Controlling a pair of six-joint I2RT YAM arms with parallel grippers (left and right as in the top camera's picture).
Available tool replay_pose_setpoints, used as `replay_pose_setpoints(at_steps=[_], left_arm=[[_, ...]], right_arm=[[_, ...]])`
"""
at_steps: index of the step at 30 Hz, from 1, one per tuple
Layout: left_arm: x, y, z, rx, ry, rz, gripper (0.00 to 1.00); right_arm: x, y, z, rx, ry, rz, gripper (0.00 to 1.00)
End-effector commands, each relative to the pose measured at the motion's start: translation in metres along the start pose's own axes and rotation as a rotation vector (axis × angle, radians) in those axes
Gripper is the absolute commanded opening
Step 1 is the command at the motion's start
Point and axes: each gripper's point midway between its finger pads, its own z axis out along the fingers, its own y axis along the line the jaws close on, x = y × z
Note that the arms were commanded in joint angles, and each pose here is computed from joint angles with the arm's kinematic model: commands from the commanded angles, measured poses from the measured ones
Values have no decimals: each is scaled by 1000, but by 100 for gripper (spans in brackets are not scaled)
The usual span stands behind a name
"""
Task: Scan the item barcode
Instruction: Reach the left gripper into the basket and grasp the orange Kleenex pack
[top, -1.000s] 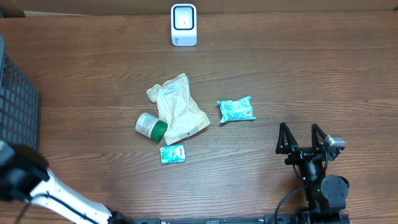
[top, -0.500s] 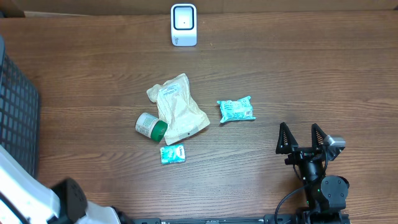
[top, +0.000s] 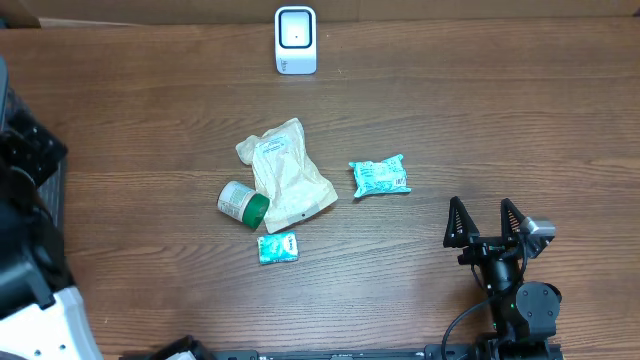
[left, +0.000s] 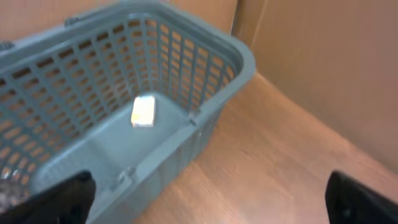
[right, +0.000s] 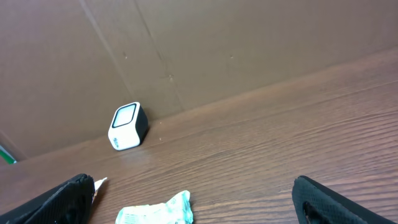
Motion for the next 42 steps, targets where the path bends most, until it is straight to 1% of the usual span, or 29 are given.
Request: replay_pose_setpoints(at_steps=[1,4,7,9,13,16,20,23,27,29,31,34,37,42], left_arm=[[-18,9,13,41,-73,19,100],[-41,34,38,36,-78,-75,100],[-51,70,70,10,-18,-217,99],[-50,95,93,-17,45,-283,98],[-30,125,131,-70,148,-320,97],[-8,131,162,-91,215,-288,96],[37,146,212,-187,320,-200,94],[57,152,236,-215,359,-154,93],[82,150,268,-192,398,-68,88],[93,152,282,-219,409,-51,88],[101,152,299,-249,414,-3,88],[100,149,313,-270,408,50,88],[100,145,326,-274,404,67,89],[107,146,342,-273,415,71,88]], right_arm=[[2,1,0,-8,-1,-4,100],[2,1,0,-8,-1,-4,100],[2,1,0,-8,-1,-4,100],[2,1,0,-8,-1,-4,100],[2,1,0,-8,-1,-4,100],[2,1,0,-8,-1,-4,100],[2,1,0,-8,-1,-4,100],[2,1,0,-8,-1,-4,100],[2,1,0,-8,-1,-4,100],[2,1,0,-8,-1,-4,100],[2,1,0,-8,-1,-4,100],[2,1,0,-8,-1,-4,100],[2,1,0,-8,-1,-4,100],[2,1,0,-8,-1,-4,100]])
